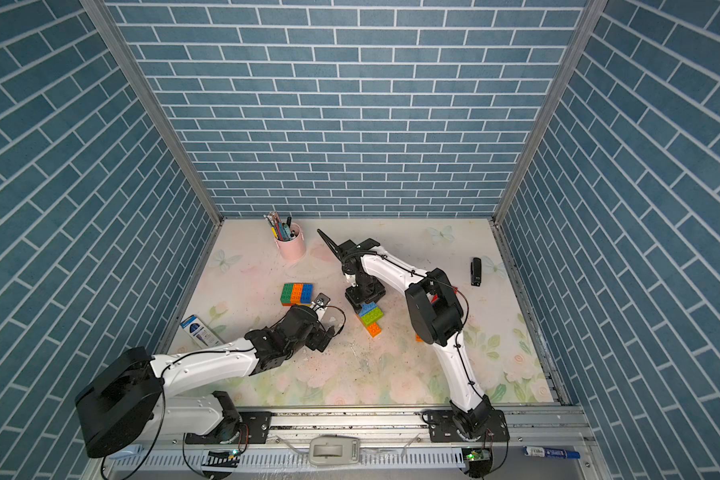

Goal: Assemble a rectangle with lego
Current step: Assemble the lego brick with the lego brick.

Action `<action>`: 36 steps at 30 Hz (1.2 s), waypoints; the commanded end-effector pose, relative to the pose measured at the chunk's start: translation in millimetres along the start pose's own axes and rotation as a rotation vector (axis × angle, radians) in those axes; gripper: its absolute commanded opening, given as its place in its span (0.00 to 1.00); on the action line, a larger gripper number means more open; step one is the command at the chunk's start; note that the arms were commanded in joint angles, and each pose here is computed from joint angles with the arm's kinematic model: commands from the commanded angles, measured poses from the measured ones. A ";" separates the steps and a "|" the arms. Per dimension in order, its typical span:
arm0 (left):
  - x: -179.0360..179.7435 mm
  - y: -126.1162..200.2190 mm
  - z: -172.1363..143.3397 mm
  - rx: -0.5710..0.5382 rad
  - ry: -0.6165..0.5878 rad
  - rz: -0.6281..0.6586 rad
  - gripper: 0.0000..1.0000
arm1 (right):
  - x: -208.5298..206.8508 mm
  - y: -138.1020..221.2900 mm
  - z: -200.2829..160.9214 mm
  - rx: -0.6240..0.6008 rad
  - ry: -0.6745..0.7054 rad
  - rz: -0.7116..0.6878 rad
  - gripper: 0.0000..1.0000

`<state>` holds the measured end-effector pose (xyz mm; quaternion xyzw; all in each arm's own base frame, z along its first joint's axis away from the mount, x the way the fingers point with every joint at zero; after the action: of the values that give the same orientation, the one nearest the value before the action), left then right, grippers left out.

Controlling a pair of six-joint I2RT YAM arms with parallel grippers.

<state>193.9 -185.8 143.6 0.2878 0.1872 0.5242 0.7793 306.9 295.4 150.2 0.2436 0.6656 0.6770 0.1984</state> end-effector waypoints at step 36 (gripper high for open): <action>4.5 5.2 -4.9 -0.014 0.008 0.019 0.99 | 13.3 -97.2 -34.4 0.059 -0.150 -0.076 0.00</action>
<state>191.9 -182.1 144.1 0.2833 0.1854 0.5304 0.7772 285.7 287.2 136.6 0.2387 0.6193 0.6957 0.2747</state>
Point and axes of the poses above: each gripper's point midway between its finger pads, its own y axis back along the fingers, its own x axis along the line the jaws close on, z = x × y, the point moved 10 cm from there along y, back along the fingers, and after that the axes turned 14 degrees about y, right-handed, at the moved point
